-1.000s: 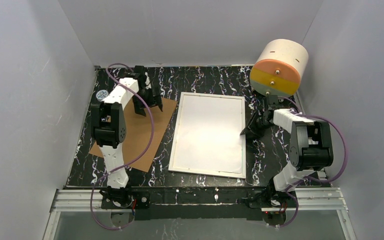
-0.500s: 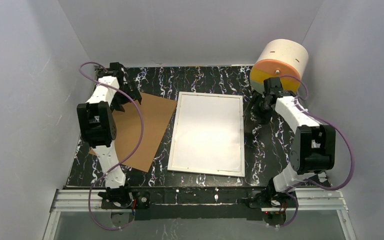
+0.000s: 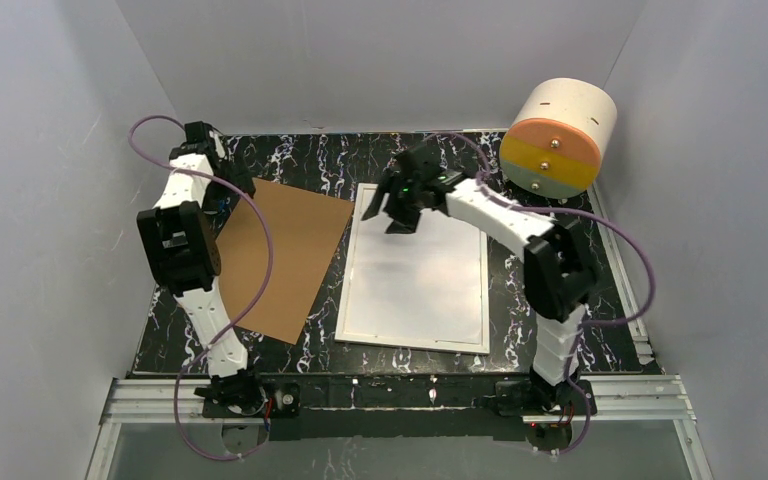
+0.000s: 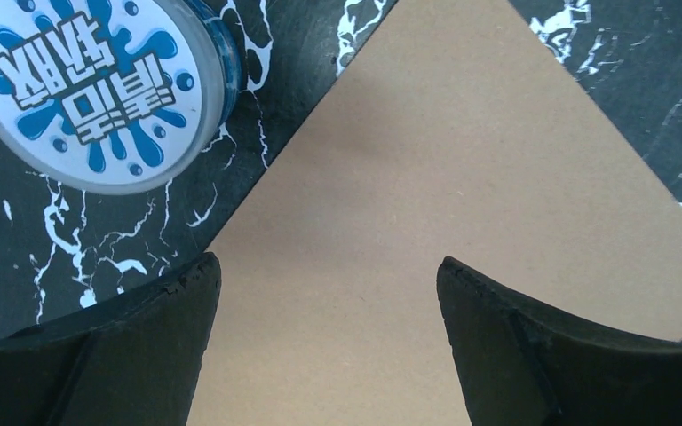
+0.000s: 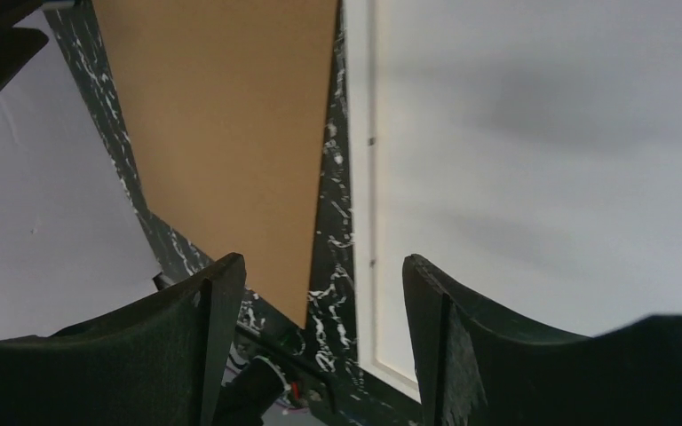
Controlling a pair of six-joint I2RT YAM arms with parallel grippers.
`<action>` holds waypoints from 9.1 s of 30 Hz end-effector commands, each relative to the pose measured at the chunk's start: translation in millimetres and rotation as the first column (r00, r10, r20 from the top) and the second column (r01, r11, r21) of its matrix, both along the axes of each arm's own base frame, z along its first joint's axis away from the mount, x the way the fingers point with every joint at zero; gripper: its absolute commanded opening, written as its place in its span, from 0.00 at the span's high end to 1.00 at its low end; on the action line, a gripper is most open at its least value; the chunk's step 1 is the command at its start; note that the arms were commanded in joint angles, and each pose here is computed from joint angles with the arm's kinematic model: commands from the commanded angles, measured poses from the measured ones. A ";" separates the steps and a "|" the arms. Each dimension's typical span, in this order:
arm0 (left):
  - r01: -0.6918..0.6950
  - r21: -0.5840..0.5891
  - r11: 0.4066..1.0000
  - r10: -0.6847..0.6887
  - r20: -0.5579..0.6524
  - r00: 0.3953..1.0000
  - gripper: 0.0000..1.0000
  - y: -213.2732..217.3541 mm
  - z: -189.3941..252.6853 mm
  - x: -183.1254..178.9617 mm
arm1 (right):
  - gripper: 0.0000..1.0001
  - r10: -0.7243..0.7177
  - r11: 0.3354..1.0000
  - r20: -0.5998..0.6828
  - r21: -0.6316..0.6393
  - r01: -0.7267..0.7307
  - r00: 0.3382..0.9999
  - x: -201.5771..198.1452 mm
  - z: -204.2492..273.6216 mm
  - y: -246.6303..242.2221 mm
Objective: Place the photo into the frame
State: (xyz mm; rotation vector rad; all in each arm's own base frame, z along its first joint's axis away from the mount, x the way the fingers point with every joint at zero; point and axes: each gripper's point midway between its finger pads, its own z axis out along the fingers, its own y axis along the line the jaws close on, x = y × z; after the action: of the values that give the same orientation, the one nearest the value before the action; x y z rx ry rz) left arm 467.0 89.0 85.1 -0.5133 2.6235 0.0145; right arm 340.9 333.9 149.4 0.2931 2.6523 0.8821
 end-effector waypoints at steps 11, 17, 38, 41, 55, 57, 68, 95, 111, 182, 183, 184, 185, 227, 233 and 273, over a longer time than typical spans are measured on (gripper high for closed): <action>-0.068 -0.102 0.992 0.063 -0.056 0.996 0.11 35.2 -57.2 -26.2 | 0.27 -0.078 0.997 -0.205 -0.017 0.076 0.976 -10.2 -48.0 142.8; -0.061 -0.173 0.983 0.046 -0.094 0.995 0.13 21.6 -73.1 -37.4 | 0.26 -0.079 0.995 -0.274 -0.085 0.058 0.959 -23.7 -86.5 144.4; -0.100 -0.364 0.926 0.003 -0.257 0.966 0.30 -12.7 -85.5 -76.1 | 0.26 -0.018 0.990 -0.242 -0.139 -0.017 0.970 -20.8 -142.7 160.2; -0.113 -0.368 0.923 0.004 -0.285 0.959 0.32 -14.2 -89.2 -82.4 | 0.27 0.054 0.998 -0.241 -0.030 -0.063 0.969 -22.4 -136.4 180.1; -0.113 -0.376 0.920 -0.001 -0.290 0.957 0.39 -17.1 -85.0 -85.0 | 0.31 0.227 0.905 0.086 0.349 -0.243 0.970 -7.0 1.1 233.7; -0.116 -0.375 0.920 0.002 -0.291 0.957 0.40 -16.8 -84.0 -84.7 | 0.31 0.224 0.895 0.130 0.364 -0.257 0.966 -5.0 19.6 234.1; -0.104 -0.446 0.889 -0.023 -0.269 0.963 0.44 -32.2 -81.6 -83.1 | 0.31 0.155 0.899 0.240 0.367 -0.237 0.958 -1.1 66.9 216.5; 0.116 -0.539 0.834 -0.303 -0.273 0.913 0.45 -156.3 -91.9 -106.8 | 0.31 -0.131 0.980 0.169 0.168 0.103 0.977 23.1 -0.5 75.0; 0.120 -0.415 0.902 -0.246 -0.265 0.932 0.28 -134.6 -74.6 -84.9 | 0.21 -0.190 0.967 0.107 -0.151 0.205 0.976 9.7 -19.3 -48.6; 0.058 -0.588 0.807 -0.259 -0.264 0.929 0.29 -166.7 -82.7 -98.3 | 0.38 0.165 0.882 0.179 0.412 -0.226 0.970 -4.5 6.5 28.5; 0.057 -0.589 0.806 -0.258 -0.264 0.929 0.29 -166.7 -82.8 -98.4 | 0.39 0.174 0.873 0.187 0.424 -0.240 0.967 -5.4 8.5 31.2; 0.056 -0.590 0.806 -0.258 -0.265 0.929 0.29 -167.0 -83.2 -98.8 | 0.40 0.183 0.865 0.196 0.434 -0.253 0.963 -6.4 10.9 34.5; 0.054 -0.591 0.805 -0.257 -0.265 0.929 0.29 -167.2 -83.1 -98.8 | 0.40 0.190 0.859 0.199 0.441 -0.261 0.961 -7.8 12.2 38.1; 0.295 -0.627 0.721 -0.366 0.017 0.930 0.28 -236.7 -20.1 -77.0 | 0.99 0.239 0.888 0.102 0.378 -0.260 0.966 -24.1 95.3 -147.9; 0.317 -0.621 0.716 -0.408 -0.004 0.913 0.35 -262.8 -38.9 -82.3 | 0.99 0.253 0.896 0.061 0.362 -0.258 0.966 -26.5 69.2 -152.0; 0.270 -0.686 0.676 -0.431 -0.071 0.900 0.55 -288.4 -68.6 -88.3 | 0.99 0.272 0.856 0.040 0.447 -0.261 0.962 -28.8 -28.5 -143.5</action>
State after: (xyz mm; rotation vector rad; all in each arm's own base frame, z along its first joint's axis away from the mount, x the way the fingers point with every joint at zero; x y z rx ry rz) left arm 386.6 -198.3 30.4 -0.2056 2.8028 -1.1251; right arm 311.6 187.7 123.7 0.0523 2.5438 1.5657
